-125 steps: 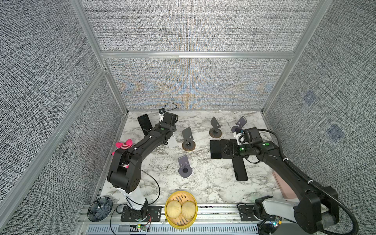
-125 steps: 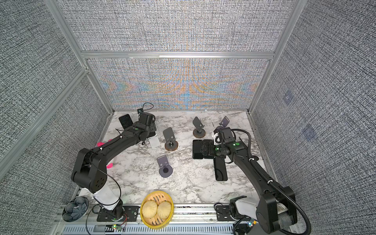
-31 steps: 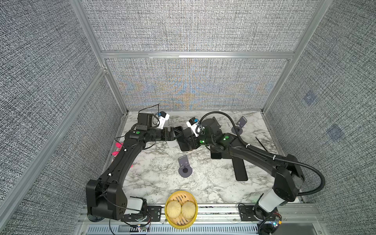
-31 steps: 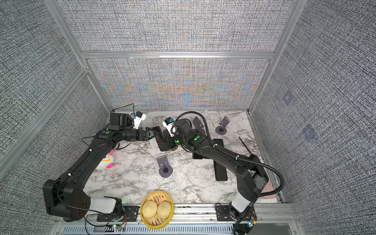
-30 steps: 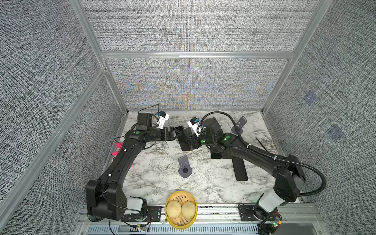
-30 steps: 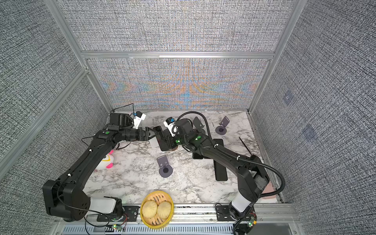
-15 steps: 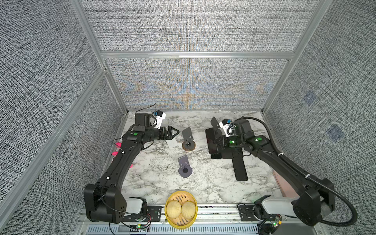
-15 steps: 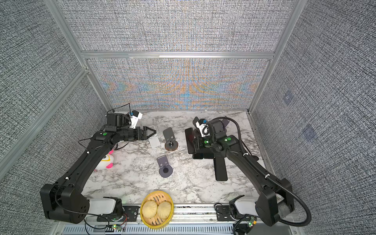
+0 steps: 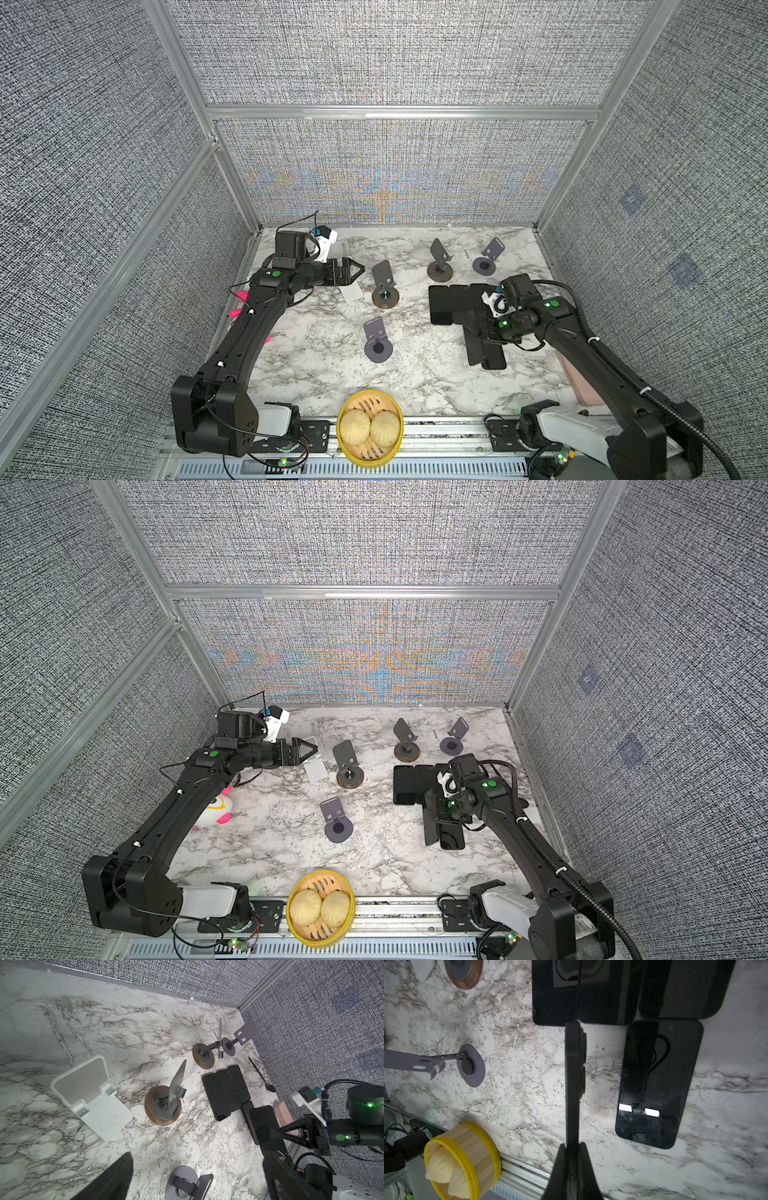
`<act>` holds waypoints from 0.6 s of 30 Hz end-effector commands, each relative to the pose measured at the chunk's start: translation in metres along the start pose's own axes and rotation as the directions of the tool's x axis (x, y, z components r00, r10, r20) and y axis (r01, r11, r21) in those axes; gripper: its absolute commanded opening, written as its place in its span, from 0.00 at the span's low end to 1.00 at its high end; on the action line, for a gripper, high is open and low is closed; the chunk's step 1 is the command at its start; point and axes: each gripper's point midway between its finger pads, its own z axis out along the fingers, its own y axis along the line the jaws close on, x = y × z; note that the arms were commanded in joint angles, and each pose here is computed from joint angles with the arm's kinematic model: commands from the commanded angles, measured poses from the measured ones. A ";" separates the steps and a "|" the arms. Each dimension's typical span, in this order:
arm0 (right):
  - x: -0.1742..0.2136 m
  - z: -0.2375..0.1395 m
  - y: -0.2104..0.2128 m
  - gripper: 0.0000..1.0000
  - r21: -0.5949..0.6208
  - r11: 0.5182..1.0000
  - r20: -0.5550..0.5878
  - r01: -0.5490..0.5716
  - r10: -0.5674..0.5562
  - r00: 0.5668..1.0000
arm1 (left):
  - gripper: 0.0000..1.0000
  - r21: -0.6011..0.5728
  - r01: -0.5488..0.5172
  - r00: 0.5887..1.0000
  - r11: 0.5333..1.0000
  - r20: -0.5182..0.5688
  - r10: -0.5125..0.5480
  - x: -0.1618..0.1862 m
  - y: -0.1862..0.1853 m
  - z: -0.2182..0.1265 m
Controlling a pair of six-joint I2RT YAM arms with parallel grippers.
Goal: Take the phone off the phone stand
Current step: 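Carry the phone with the right gripper to the lying phones while the left gripper withdraws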
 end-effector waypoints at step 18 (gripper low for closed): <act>0.007 0.033 -0.001 0.00 -0.188 0.979 -0.062 -0.086 0.075 0.995 | 0.98 0.004 -0.029 1.000 1.000 0.012 0.029 -0.004 -0.001 -0.001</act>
